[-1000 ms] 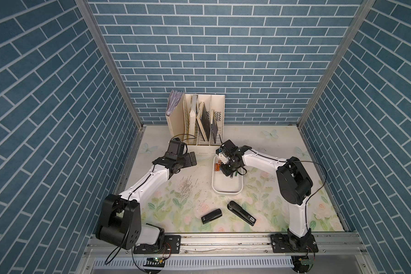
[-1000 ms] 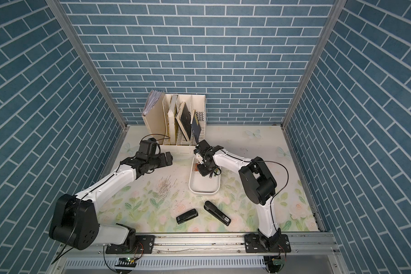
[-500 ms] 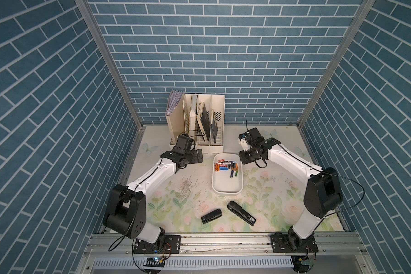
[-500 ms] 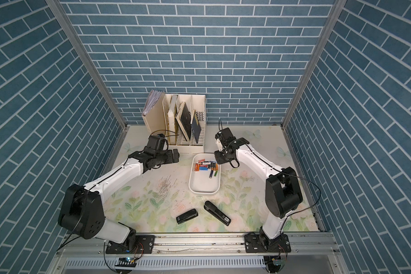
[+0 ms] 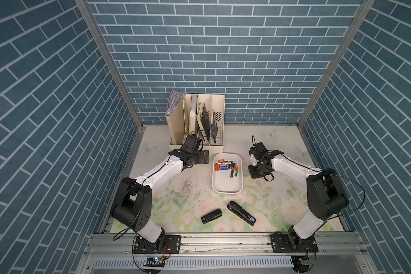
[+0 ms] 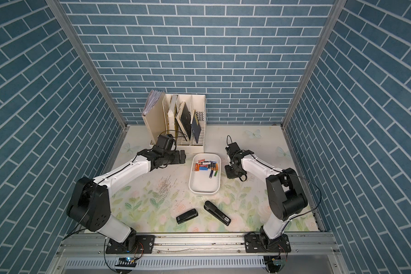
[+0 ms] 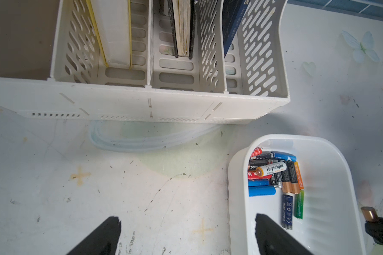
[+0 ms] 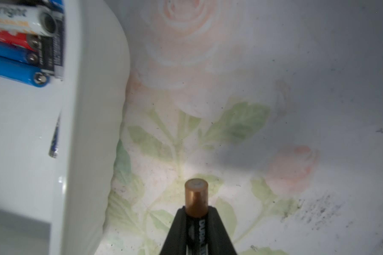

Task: Take the batteries out of the storage box
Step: Place the battery at the center of the board.

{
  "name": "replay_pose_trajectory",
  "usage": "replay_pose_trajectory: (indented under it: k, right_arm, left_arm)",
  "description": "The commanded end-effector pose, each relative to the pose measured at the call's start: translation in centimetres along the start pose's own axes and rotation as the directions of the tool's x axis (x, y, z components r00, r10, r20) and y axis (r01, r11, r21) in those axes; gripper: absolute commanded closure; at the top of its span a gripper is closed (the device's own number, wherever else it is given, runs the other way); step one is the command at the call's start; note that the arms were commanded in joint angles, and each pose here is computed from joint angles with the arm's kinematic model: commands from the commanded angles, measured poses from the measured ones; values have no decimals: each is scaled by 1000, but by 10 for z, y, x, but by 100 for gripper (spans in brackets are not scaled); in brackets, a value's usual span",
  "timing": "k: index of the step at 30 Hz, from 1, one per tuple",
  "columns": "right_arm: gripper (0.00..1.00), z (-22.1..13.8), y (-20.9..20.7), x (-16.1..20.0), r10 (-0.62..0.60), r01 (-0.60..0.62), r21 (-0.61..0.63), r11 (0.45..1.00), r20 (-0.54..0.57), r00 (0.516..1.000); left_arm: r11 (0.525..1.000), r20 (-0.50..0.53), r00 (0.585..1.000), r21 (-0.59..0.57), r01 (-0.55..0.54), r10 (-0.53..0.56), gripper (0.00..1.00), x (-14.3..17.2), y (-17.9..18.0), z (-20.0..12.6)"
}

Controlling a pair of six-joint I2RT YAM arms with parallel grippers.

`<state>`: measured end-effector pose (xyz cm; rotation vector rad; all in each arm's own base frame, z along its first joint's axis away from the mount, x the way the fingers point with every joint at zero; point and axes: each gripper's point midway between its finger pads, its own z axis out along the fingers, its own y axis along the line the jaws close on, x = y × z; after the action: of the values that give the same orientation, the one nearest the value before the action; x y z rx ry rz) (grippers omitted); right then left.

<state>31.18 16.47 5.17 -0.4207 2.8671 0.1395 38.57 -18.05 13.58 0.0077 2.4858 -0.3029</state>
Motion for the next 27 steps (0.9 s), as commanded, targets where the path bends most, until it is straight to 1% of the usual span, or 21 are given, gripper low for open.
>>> replay_pose_trajectory:
  k: [1, 7, 13, 27]
  right_arm:
    - [83, 13, -4, -3, 42, -42, 11, 999, 10, 999]
    - [83, 31, -6, 3, 44, -43, 17, 999, -18, 999]
    - [82, 38, -8, 7, 48, -47, 24, 999, -33, 998]
    - [77, 42, -11, 14, 47, -46, 36, 998, -49, 998]
  left_arm:
    - [1000, -7, 1000, -8, -10, 10, 0, 0, -5, -1]
    - [1000, -15, 1000, -2, -17, 17, 0, 4, -11, 1]
    - [1000, -27, 999, -4, -25, 25, 0, 7, -13, 3]
    - [999, -35, 998, 2, -44, 44, 0, 11, -21, 5]
